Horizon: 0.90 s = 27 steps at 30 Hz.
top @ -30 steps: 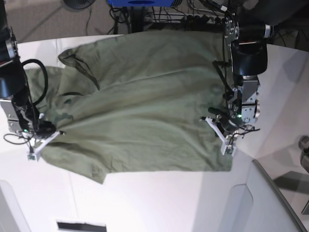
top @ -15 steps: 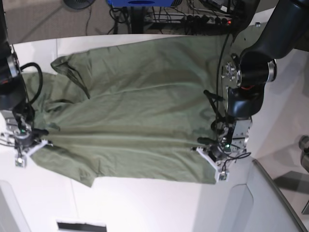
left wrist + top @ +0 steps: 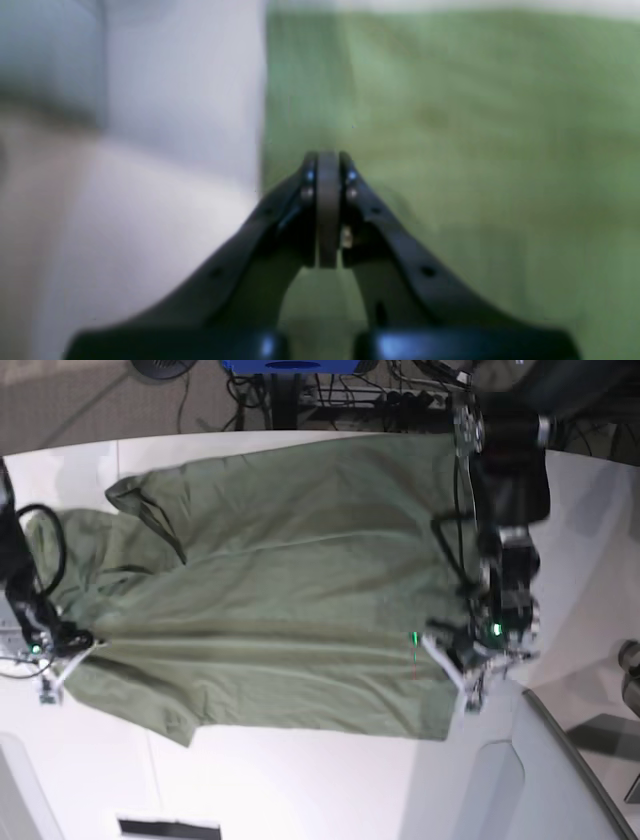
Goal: Layout the t-shirt on the table in an organized manner, then fold the t-shirt properly
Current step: 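Drag the held shirt with both grippers to straighten it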
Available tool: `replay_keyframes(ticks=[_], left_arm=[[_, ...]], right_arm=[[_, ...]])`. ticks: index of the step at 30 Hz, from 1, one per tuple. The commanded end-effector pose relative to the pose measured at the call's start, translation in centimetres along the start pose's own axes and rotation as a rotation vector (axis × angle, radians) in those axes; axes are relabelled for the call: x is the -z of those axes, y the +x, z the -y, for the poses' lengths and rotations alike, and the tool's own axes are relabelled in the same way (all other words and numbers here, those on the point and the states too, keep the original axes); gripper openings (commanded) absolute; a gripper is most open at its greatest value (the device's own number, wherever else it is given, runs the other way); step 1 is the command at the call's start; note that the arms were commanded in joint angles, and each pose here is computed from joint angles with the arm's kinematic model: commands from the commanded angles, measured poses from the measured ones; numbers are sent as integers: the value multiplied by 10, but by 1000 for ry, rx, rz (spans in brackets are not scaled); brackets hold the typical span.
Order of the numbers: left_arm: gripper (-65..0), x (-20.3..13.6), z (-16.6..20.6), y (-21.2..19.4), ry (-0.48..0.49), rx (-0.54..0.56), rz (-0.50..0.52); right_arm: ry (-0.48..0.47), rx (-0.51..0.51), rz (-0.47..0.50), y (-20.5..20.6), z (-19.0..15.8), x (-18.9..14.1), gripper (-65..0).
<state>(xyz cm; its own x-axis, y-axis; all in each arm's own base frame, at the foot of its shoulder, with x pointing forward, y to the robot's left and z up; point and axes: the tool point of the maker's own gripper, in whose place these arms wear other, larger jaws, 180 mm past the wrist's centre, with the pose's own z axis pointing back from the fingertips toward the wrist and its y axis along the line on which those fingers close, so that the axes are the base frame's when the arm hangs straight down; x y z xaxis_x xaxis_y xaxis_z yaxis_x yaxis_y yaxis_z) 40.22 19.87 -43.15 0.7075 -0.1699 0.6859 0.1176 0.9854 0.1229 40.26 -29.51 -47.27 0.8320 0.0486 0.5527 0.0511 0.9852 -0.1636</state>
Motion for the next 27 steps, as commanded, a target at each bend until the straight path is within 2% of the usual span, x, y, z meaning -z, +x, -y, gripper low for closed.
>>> replay_keyframes(ticks=[1,5,8,12,16,22,27], left_arm=[[-650,-12,-2,28,10,4,89],[-650,-35,6,-11,15,33,71],[-650,-46,9,-28,16,46,60],[-650,-50,12,-45,12,50,31],[-650,-51,14,-62,8,49,-3],[-650,-44,19,-87,-8,37,-68],[-650,-32,22,-103,-25,17,-123]], right_arm=[[15,21,81,28,3,-10,-644],[104,91,92,33,-15,-38,-644],[131,109,87,36,-20,-57,-644],[141,129,-20,14,-28,-68,-644],[120,216,-67,-12,-25,-63,-644],[61,211,-181,-54,-22,-44,-644],[33,239,-183,-62,-13,-28,-644]])
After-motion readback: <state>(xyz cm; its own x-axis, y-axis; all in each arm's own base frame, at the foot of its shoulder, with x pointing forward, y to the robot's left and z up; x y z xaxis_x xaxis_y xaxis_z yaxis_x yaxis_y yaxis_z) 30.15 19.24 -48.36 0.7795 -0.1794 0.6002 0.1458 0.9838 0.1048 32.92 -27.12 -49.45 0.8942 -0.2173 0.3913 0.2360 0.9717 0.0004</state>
